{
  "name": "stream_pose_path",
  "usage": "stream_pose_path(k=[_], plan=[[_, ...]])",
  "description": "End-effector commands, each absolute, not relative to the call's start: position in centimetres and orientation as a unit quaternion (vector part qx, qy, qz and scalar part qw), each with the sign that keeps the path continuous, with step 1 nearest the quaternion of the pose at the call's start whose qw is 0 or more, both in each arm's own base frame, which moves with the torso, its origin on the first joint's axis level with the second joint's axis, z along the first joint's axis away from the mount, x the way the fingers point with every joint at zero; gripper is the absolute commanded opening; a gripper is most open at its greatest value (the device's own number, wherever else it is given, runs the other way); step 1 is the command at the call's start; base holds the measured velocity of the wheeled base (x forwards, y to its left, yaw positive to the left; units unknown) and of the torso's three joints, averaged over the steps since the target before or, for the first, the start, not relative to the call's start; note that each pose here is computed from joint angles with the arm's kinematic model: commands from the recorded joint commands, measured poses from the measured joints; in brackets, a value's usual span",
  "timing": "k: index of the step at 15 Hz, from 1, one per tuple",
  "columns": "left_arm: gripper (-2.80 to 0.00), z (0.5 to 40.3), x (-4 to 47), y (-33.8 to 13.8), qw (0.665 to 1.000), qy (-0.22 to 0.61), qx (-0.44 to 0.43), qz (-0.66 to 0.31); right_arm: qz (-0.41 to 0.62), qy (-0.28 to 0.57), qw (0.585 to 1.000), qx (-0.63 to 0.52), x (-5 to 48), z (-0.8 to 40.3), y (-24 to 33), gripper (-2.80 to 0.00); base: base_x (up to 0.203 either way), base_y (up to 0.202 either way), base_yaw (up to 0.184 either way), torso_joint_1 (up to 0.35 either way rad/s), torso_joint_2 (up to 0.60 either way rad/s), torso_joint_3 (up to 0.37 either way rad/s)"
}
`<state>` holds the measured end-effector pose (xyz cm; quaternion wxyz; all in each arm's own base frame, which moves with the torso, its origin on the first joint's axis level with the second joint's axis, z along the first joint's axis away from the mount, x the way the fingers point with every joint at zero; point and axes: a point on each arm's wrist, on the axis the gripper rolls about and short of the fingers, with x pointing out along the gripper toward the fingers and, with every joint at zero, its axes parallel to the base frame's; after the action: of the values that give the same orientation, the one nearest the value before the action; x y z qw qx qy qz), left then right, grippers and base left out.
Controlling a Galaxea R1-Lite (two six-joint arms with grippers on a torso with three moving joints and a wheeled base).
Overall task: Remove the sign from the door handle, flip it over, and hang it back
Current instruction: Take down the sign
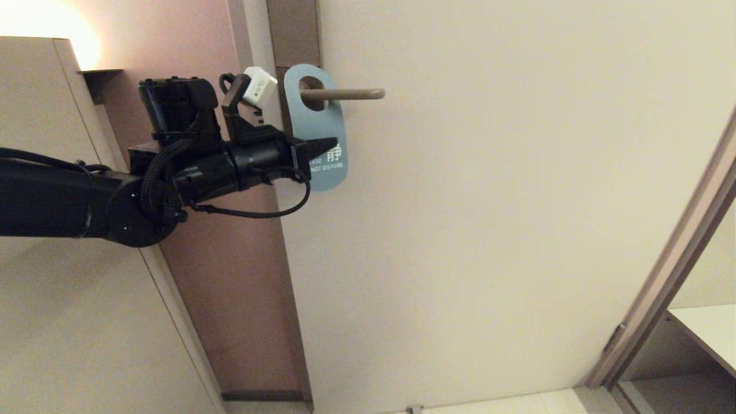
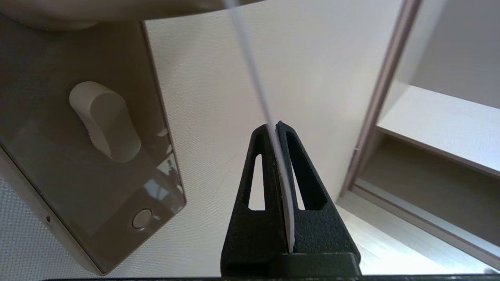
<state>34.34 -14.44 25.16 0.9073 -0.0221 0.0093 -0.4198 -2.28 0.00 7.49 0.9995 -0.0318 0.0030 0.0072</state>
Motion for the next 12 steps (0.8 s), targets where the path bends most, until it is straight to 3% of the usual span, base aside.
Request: stream_pose_path(k=[1,12], plan=[[-2.80,24.9,34.4,-14.9,0.910,0.011,-0.022,-0.413,0.008,0.003,0.999,-0.032,-2.3,7.5,0.0,-2.80,0.000,0.000,0.000,0.000,0.00,0.000],[-2.80,24.5,35.3,-17.6,0.922,0.002,-0.011,-0.387,0.008,0.003,0.999,-0.032,-2.3,7.5,0.0,-2.80,0.000,0.000,0.000,0.000,0.00,0.000]])
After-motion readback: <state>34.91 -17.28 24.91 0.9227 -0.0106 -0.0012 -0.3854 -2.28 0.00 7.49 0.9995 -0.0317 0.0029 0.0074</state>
